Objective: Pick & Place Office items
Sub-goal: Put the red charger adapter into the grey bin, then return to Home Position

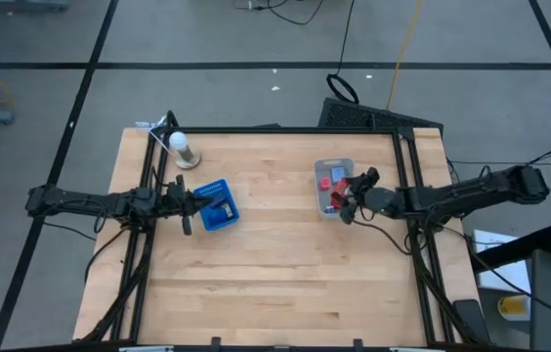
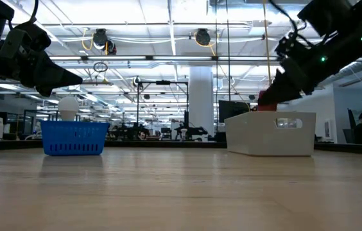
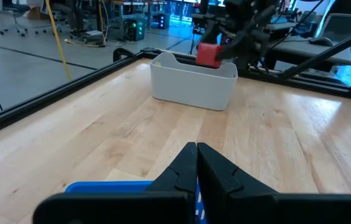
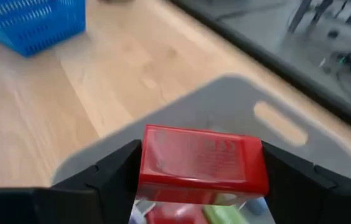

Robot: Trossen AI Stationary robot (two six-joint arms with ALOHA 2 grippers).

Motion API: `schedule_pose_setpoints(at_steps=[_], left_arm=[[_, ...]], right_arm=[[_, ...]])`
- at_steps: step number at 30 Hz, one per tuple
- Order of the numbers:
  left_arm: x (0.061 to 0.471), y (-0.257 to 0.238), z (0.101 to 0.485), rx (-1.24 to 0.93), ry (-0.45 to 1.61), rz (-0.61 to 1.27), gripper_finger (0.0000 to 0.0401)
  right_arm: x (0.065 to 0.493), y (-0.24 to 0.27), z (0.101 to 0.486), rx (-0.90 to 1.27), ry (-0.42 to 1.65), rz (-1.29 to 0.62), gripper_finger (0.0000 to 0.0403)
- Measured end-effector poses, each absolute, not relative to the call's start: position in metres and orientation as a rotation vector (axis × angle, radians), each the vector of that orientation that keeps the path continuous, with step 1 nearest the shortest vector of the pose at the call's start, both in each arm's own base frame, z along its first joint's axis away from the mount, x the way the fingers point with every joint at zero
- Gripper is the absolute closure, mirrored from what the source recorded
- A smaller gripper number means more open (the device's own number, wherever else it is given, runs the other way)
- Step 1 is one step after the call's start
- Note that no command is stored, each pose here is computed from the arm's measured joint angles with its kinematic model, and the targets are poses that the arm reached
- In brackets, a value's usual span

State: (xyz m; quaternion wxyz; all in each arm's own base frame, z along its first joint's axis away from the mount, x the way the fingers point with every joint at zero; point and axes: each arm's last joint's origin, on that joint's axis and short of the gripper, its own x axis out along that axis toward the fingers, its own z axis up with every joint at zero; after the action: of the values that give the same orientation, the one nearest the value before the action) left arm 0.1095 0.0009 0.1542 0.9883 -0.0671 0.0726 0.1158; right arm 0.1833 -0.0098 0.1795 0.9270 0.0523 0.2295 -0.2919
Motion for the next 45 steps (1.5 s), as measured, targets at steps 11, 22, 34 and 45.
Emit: schedule_pose_setpoints(at_steps=[11, 22, 34, 45], left_arm=[[0.11, 0.001, 0.154, -0.132, 0.149, 0.232, 0.0391], [0.109, 0.001, 0.154, -0.129, 0.15, 0.232, 0.0391], [0.109, 0.001, 0.154, -0.13, 0.15, 0.232, 0.0391], [0.109, 0.001, 0.154, -0.13, 0.15, 0.232, 0.0391]], right_arm=[[0.191, -0.02, 0.159, 0.121, 0.591, -0.628, 0.0128], [0.193, -0.02, 0.157, 0.151, 0.621, -0.534, 0.0109], [0.193, -0.019, 0.171, 0.16, 0.509, -0.516, 0.0083], [0.164, -0.007, 0.227, 0.071, 0.186, -0.398, 0.0144]])
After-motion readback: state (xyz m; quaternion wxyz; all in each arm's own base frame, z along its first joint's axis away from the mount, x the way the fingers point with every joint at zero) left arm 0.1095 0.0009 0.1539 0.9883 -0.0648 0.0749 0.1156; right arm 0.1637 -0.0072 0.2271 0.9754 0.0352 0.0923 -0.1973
